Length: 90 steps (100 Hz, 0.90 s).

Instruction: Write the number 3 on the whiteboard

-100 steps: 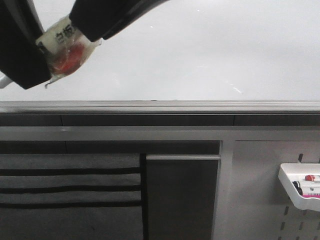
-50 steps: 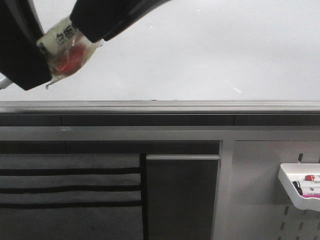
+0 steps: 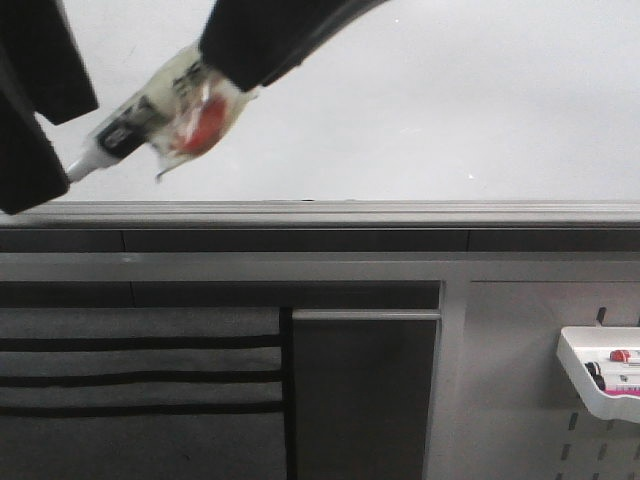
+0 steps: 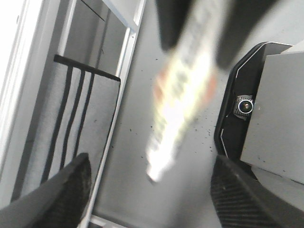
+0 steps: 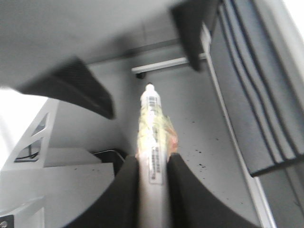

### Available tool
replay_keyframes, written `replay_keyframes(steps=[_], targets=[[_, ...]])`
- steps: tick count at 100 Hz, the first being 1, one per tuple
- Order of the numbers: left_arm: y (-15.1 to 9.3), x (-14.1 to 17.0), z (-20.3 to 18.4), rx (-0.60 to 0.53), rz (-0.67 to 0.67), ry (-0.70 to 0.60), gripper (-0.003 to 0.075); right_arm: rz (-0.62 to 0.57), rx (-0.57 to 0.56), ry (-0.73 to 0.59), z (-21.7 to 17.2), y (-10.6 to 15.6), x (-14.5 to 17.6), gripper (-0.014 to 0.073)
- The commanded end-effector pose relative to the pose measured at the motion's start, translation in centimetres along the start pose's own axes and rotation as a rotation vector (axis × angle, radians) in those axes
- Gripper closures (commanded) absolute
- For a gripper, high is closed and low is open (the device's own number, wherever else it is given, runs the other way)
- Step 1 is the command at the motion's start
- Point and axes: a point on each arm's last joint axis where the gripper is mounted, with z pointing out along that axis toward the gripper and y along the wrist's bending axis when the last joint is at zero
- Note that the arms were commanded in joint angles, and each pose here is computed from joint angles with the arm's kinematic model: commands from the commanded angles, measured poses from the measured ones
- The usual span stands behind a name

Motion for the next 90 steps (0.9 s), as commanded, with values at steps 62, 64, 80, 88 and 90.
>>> replay_keyframes(steps=[62,64,80,88,90], targets=[[1.2,10.2,-7.8,-0.473,-0.741,-0.404,0.0226,0.440,0.541,-0.272,-13.0,1.2,6.4,0.0592],[1.0,10.3,-7.6,-0.472,-0.750,-0.415,0.0226,0.444,0.557,-0.292,-13.0,1.2,6.6,0.0592],[0.5,10.9,-6.9,-0.507,-0.766,-0.479,0.0226,0.456,0.633,-0.350,-12.3,1.2,8.3,0.0592],[0.5,10.9,-6.8,-0.505,-0.767,-0.476,0.0226,0.459,0.631,-0.344,-12.1,1.2,8.5,0.0592],[0.5,10.9,-6.8,-0.505,-0.767,-0.476,0.0226,0.460,0.630,-0.342,-12.1,1.3,8.5,0.0592]])
